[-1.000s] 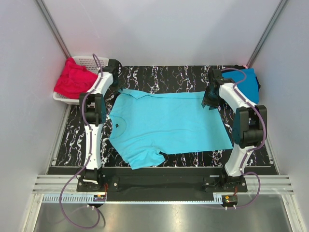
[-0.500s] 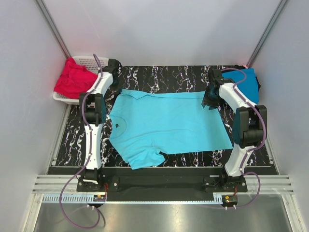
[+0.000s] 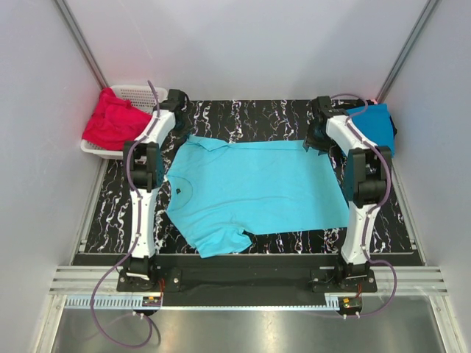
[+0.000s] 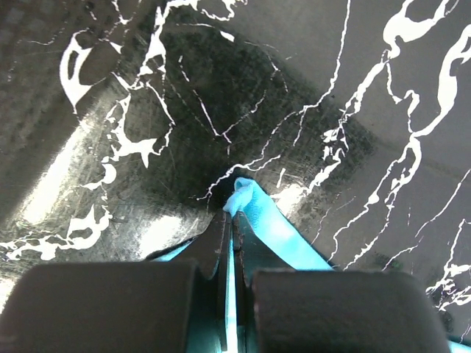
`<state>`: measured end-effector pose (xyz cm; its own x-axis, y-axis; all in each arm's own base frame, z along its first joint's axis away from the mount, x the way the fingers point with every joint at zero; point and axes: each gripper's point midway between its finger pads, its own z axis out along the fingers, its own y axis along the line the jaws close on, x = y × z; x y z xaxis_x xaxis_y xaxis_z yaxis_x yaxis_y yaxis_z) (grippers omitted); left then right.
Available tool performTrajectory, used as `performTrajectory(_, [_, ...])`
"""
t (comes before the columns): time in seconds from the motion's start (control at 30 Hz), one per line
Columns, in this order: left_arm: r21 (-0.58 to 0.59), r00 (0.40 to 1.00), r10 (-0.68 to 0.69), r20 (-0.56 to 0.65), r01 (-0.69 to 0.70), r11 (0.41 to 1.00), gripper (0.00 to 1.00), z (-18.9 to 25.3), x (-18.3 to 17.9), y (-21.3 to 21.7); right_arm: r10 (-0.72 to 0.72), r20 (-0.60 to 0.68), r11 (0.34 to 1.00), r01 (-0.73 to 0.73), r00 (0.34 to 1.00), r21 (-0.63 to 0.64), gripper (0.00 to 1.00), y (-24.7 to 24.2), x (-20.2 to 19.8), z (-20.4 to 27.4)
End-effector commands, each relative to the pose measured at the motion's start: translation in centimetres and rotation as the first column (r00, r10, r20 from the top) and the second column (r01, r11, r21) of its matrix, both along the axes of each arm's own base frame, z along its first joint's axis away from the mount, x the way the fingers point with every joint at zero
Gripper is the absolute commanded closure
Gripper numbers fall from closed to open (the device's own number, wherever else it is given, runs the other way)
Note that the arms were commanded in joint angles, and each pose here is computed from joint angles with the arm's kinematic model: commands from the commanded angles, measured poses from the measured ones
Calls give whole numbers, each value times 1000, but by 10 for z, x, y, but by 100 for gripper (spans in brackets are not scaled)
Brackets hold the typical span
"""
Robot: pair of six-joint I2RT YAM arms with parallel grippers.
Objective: Fold and stack the t-shirts
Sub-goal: Fold the tshirt
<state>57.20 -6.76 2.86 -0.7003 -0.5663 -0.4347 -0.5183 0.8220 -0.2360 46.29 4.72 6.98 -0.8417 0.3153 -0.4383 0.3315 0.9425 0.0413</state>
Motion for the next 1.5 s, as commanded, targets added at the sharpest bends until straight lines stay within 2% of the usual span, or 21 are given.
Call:
performTrajectory(0.0, [-8,995,-37,93,38,999,100,39,10,-6,-27,27,998,29,999,-47,46,-6,25,-6])
performTrajectory(0.3, [20,986,-37,165,34,999,100,80,10,-1,-95,6,990,96,995,-107,46,-32,35,-23])
performTrajectory(0.57, [21,977,-45,208,42,999,100,104,5,-2,-159,45,971,165,986,-171,46,-59,53,-22])
performTrajectory(0.97, [14,973,-93,212,92,996,100,112,-7,-20,-138,70,985,144,988,-99,48,-57,79,-24])
performTrajectory(1.17, [16,971,-96,217,95,995,100,116,-12,-21,-122,63,990,126,991,-62,57,-50,85,-29])
performTrajectory(1.47, [-4,972,-103,209,106,994,100,114,-16,-25,-134,58,988,138,989,-73,71,-56,84,-25])
